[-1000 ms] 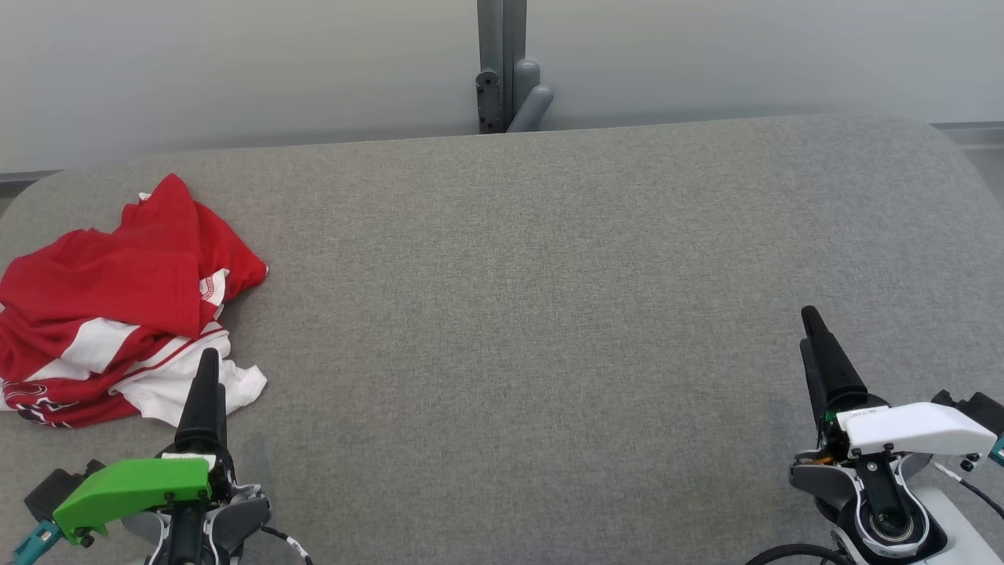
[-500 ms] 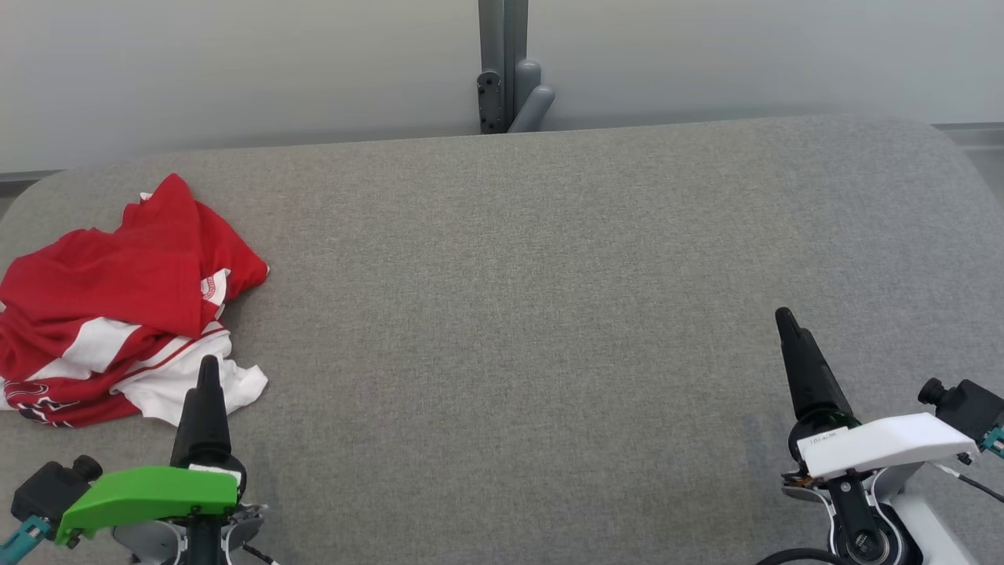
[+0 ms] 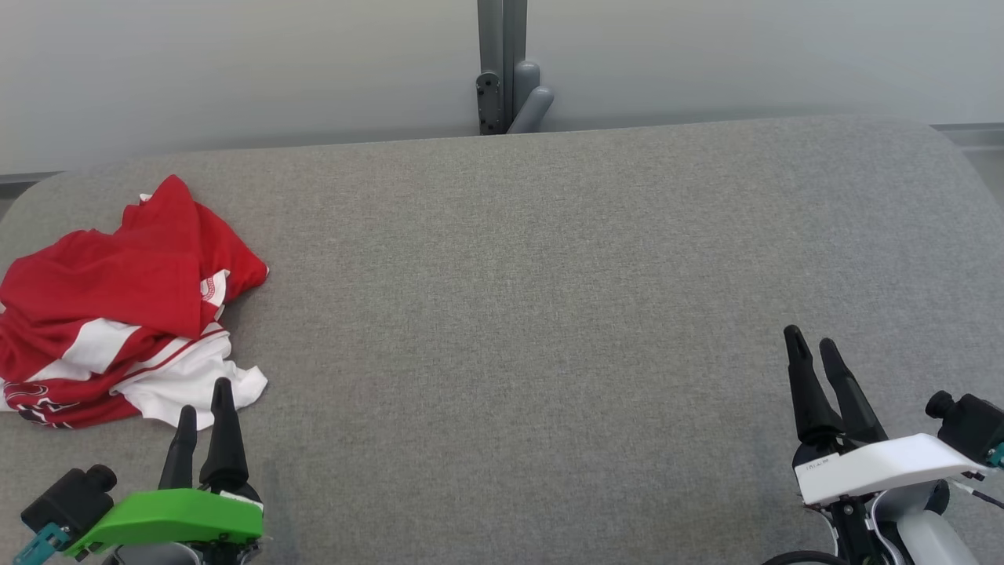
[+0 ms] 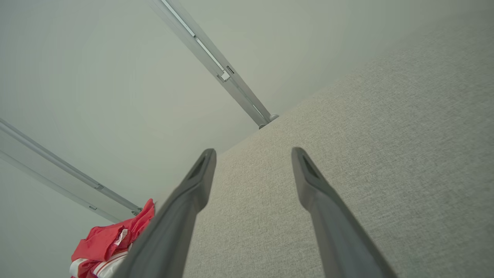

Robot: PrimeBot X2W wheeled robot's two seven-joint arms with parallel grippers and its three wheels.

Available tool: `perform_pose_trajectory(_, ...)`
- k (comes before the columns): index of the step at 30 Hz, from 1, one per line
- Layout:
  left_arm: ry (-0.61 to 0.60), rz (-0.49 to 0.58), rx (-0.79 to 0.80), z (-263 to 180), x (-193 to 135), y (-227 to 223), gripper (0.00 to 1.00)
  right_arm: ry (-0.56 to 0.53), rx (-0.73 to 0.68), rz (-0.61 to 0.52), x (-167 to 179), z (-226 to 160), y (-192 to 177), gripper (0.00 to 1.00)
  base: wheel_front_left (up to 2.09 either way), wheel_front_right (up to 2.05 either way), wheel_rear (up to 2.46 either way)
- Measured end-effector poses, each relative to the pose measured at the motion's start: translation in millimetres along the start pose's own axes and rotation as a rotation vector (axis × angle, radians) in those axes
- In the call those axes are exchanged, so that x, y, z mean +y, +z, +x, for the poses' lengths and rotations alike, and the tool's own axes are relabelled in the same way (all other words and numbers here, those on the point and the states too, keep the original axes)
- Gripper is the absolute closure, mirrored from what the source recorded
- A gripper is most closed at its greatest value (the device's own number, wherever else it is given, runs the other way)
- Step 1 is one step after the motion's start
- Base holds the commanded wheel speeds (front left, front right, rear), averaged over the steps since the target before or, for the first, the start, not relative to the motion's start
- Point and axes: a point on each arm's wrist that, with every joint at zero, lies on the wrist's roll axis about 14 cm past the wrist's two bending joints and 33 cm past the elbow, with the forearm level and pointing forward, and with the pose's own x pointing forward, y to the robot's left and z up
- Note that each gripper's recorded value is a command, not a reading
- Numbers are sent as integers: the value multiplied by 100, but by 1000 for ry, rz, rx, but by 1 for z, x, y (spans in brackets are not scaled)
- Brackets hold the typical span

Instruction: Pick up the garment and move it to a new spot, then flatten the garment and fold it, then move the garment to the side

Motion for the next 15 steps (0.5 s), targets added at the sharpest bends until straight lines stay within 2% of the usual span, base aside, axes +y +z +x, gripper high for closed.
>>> perform_pose_trajectory(15,-28,226,-19,-8,0,3,0,-21,12,-228,-12,-10,-2,0,0,0,0)
